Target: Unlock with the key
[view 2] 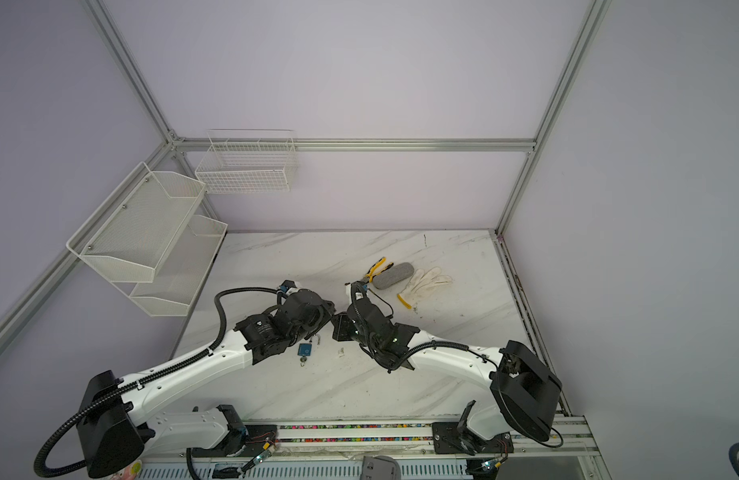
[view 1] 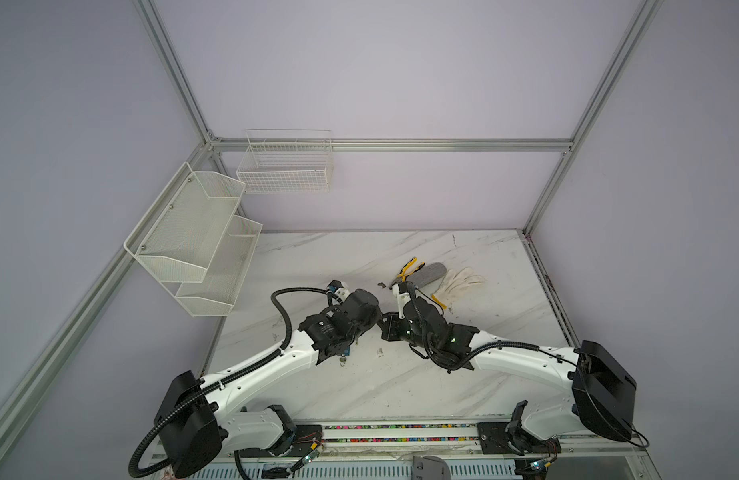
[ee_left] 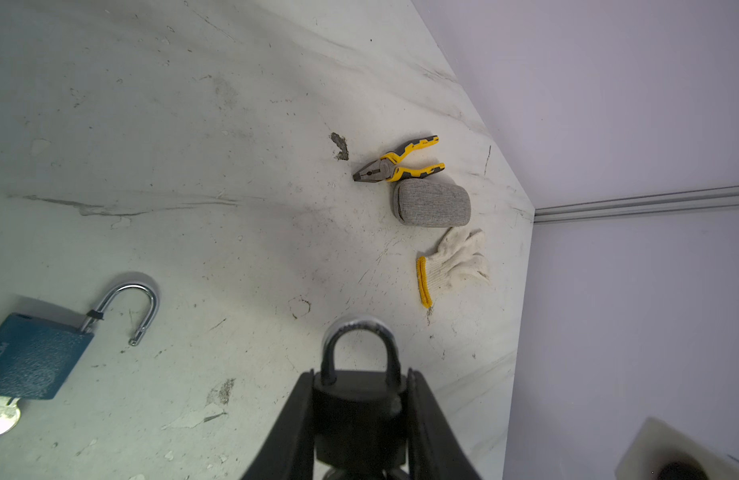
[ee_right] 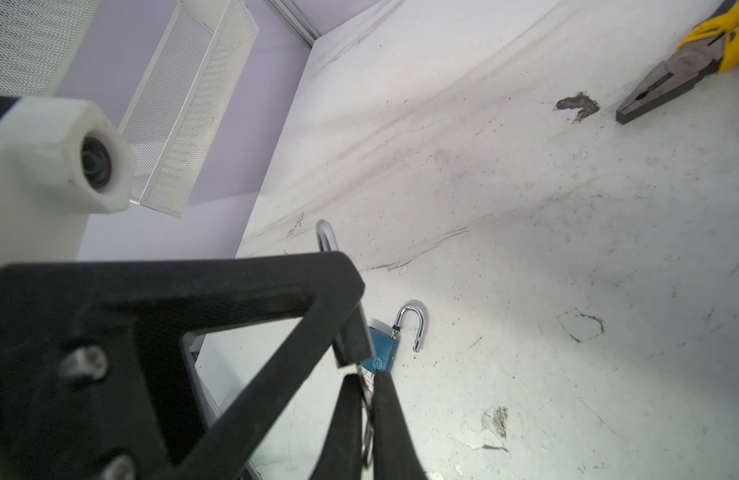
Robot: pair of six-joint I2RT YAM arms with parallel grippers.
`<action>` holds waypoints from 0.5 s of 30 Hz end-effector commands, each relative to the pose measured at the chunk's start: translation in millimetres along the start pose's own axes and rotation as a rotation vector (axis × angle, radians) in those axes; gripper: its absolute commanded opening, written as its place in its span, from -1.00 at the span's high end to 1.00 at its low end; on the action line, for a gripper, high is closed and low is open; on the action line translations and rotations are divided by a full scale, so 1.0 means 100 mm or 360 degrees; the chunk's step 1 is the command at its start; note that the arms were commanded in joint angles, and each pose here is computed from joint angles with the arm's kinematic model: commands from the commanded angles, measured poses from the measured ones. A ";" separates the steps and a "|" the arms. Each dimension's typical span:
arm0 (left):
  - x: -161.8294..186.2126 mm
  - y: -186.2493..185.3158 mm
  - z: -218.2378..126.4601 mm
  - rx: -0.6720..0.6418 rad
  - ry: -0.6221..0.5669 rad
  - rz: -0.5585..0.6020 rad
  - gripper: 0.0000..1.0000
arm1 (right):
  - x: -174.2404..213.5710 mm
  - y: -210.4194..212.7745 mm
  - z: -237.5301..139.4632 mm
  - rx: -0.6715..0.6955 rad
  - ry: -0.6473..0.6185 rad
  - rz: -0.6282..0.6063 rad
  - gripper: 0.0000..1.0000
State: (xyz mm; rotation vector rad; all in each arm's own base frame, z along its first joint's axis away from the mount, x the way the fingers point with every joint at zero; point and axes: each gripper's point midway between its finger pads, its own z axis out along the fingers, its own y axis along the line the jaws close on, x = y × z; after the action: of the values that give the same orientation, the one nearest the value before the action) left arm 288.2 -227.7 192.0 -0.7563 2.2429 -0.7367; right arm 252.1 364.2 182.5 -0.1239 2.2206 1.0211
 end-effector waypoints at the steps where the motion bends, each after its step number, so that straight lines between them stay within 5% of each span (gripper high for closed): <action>1: 0.02 0.05 -0.04 -0.0015 0.0037 0.0086 1.00 | -0.29 0.23 -0.13 -0.0156 -0.0176 0.0011 0.76; 9: -0.16 -0.03 -0.02 0.0027 -0.0042 0.0048 1.00 | -0.06 0.21 -0.24 -0.0271 -0.0067 0.0027 0.52; 15: -0.16 -0.06 -0.02 0.0062 -0.0036 0.0029 1.00 | -0.06 0.22 -0.23 -0.0288 -0.0065 0.0047 0.52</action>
State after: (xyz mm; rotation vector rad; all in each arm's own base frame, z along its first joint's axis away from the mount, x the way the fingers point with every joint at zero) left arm 294.3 -216.7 189.2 -0.7466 2.2539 -0.6999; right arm 235.0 360.2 199.5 -0.1633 2.1369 1.1811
